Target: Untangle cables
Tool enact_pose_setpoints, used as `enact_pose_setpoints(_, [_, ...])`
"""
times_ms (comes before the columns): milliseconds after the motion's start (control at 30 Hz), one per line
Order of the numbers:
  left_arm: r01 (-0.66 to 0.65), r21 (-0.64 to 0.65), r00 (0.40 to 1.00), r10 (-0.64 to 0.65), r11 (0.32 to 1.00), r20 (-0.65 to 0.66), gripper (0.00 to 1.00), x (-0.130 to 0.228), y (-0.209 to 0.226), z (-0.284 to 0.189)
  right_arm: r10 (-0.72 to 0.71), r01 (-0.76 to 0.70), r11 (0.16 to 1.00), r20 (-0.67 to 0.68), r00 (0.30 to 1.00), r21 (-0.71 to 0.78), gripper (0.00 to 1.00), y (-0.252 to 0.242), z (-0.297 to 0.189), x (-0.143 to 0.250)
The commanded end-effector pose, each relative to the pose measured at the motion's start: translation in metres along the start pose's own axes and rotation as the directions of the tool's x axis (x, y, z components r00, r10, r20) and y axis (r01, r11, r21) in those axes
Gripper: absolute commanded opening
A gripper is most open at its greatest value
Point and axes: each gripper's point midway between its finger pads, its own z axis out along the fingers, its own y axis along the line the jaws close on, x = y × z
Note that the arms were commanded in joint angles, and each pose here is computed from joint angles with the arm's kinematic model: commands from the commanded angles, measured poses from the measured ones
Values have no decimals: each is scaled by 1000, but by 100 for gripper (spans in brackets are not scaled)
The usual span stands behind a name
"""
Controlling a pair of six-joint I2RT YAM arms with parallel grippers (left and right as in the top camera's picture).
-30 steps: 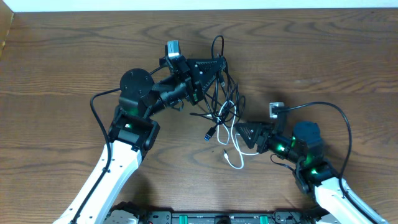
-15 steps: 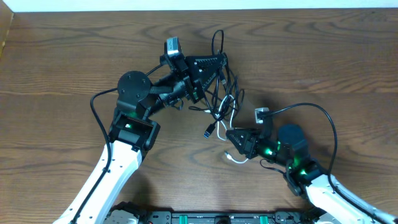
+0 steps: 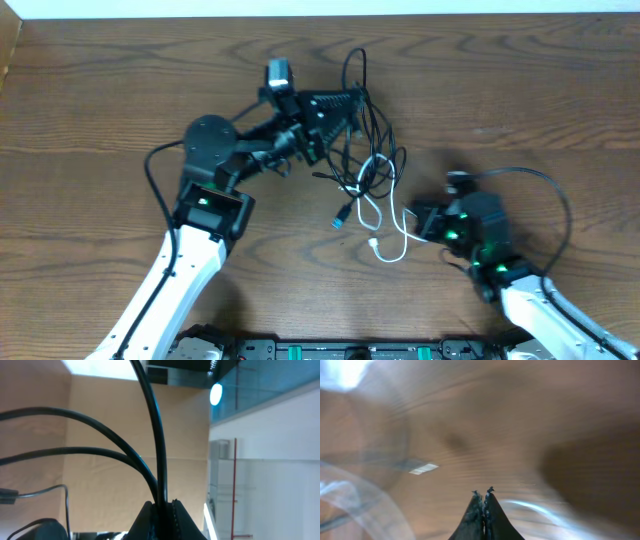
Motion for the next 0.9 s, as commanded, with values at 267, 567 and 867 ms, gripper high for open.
enact_pose_setpoints(267, [-217, 133, 976, 210, 967, 64, 8, -27, -58, -40, 152, -199, 964, 249, 956, 176, 1, -87, -71, -66])
enact_pose_setpoints(567, [-163, 142, 986, 158, 976, 42, 8, -21, -57, -34, 56, -24, 939, 84, 995, -344, 25, 18, -83, -57])
enact_pose_setpoints(867, [-94, 167, 995, 90, 981, 30, 8, -7, -56, -18, -158, 163, 827, 56, 986, -538, 48, 81, -88, -32])
